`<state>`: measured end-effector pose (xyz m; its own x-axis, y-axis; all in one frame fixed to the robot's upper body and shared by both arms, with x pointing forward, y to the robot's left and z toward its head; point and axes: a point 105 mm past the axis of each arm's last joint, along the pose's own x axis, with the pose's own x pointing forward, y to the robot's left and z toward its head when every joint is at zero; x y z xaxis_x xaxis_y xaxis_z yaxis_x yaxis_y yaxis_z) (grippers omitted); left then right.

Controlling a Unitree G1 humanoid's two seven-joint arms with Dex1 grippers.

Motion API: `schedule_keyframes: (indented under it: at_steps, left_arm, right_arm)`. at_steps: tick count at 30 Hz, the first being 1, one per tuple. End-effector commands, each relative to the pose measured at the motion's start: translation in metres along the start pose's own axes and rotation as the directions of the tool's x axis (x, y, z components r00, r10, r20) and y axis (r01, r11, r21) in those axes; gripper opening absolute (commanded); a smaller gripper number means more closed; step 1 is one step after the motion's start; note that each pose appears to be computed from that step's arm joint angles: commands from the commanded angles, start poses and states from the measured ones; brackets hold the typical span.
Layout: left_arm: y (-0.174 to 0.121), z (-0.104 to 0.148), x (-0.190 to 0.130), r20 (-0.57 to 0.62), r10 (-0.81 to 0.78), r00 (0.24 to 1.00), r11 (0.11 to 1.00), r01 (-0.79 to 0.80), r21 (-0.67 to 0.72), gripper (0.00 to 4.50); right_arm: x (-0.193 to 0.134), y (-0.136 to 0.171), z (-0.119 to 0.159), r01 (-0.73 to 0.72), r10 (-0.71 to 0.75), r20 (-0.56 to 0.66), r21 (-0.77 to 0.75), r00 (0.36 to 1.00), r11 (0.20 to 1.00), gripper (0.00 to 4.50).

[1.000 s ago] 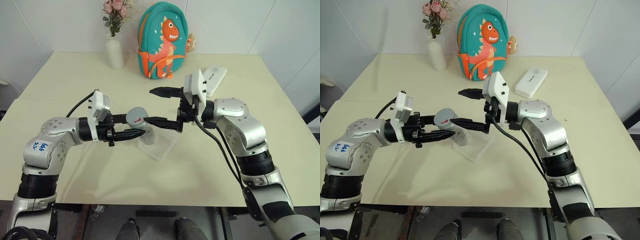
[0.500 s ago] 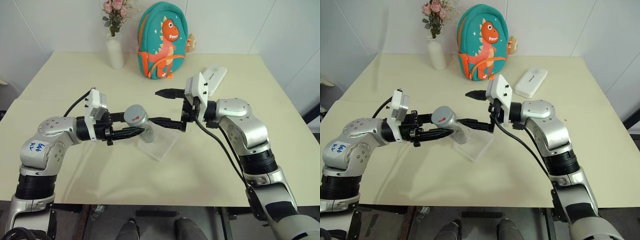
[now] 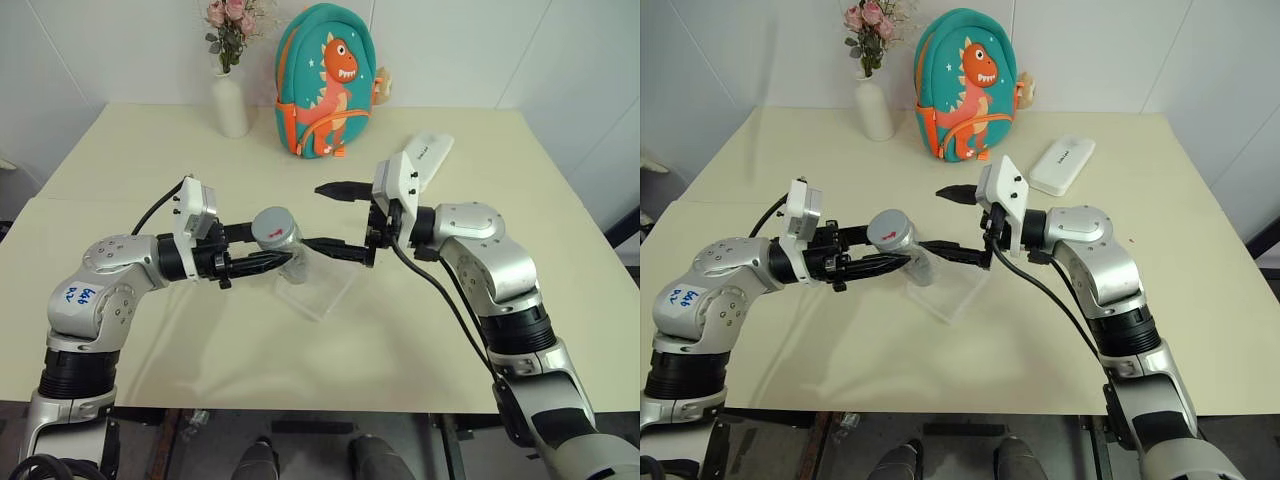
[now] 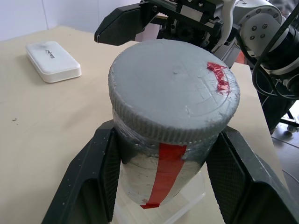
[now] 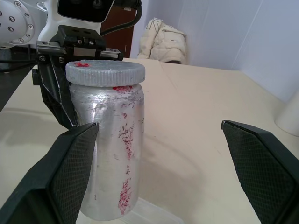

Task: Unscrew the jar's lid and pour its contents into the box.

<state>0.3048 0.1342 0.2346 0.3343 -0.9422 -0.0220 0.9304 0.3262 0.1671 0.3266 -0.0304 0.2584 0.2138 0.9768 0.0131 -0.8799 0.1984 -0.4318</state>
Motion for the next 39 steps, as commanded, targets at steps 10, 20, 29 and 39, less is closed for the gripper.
schedule_keyframes:
  at_steps: [10, 20, 29, 39]
  left_arm:
    - [-0.007, 0.027, 0.017, 0.083, -0.043, 0.996, 0.994, 0.035, 0.101, 2.39]
    - [-0.004, 0.026, 0.009, 0.068, -0.026, 0.997, 0.996, 0.020, 0.088, 2.39]
    - [-0.011, 0.017, 0.006, -0.004, -0.086, 0.996, 0.995, 0.086, 0.042, 2.39]
    - [-0.015, 0.013, 0.006, -0.085, -0.184, 0.979, 0.982, 0.186, 0.018, 2.39]
  right_arm:
    - [0.022, 0.032, 0.011, -0.124, 0.125, 0.058, -0.022, 0.990, 0.992, 4.45]
    - [0.012, 0.031, 0.018, -0.131, 0.133, 0.050, -0.026, 0.990, 0.991, 4.45]
    - [0.013, 0.036, 0.029, -0.151, 0.152, 0.098, -0.010, 0.984, 0.988, 4.45]
    - [0.017, 0.038, 0.033, -0.148, 0.146, 0.105, 0.012, 0.984, 0.989, 4.45]
